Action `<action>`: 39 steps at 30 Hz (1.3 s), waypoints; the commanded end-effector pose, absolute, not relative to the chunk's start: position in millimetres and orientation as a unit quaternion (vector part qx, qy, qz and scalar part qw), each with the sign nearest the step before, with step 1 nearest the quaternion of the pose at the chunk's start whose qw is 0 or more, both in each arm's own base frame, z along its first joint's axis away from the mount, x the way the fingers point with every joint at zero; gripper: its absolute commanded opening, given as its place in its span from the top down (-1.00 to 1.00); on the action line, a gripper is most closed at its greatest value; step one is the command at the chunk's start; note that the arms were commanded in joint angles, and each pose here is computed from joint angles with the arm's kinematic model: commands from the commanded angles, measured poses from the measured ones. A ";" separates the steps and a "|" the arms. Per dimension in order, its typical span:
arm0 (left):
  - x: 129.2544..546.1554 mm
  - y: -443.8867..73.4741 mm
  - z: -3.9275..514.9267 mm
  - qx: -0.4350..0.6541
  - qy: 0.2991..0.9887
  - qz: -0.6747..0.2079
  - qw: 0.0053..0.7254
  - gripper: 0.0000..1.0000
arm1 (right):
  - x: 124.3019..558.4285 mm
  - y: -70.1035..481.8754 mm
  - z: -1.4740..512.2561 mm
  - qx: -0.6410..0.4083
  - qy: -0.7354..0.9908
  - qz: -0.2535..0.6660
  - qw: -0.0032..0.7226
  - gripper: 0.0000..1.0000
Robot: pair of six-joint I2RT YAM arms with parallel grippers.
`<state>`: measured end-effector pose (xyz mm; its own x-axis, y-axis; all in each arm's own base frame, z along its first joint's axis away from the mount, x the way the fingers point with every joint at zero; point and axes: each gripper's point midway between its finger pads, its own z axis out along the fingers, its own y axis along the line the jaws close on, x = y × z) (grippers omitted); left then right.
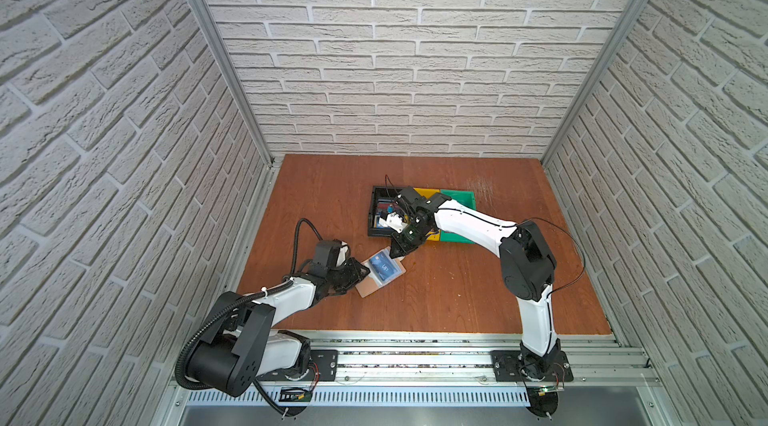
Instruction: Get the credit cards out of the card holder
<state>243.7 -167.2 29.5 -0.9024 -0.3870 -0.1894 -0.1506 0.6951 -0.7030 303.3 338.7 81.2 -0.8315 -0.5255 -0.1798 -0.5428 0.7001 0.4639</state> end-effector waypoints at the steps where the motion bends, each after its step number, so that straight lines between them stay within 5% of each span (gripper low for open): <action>1: 246.6 -164.6 29.6 -0.144 0.909 -0.351 0.171 0.42 | 307.2 344.7 66.5 -0.293 0.920 0.262 0.011 0.78; 39: 264.7 -183.3 25.1 -0.149 0.893 -0.383 0.180 0.48 | 292.2 335.0 15.9 -0.265 0.931 0.247 -0.037 0.82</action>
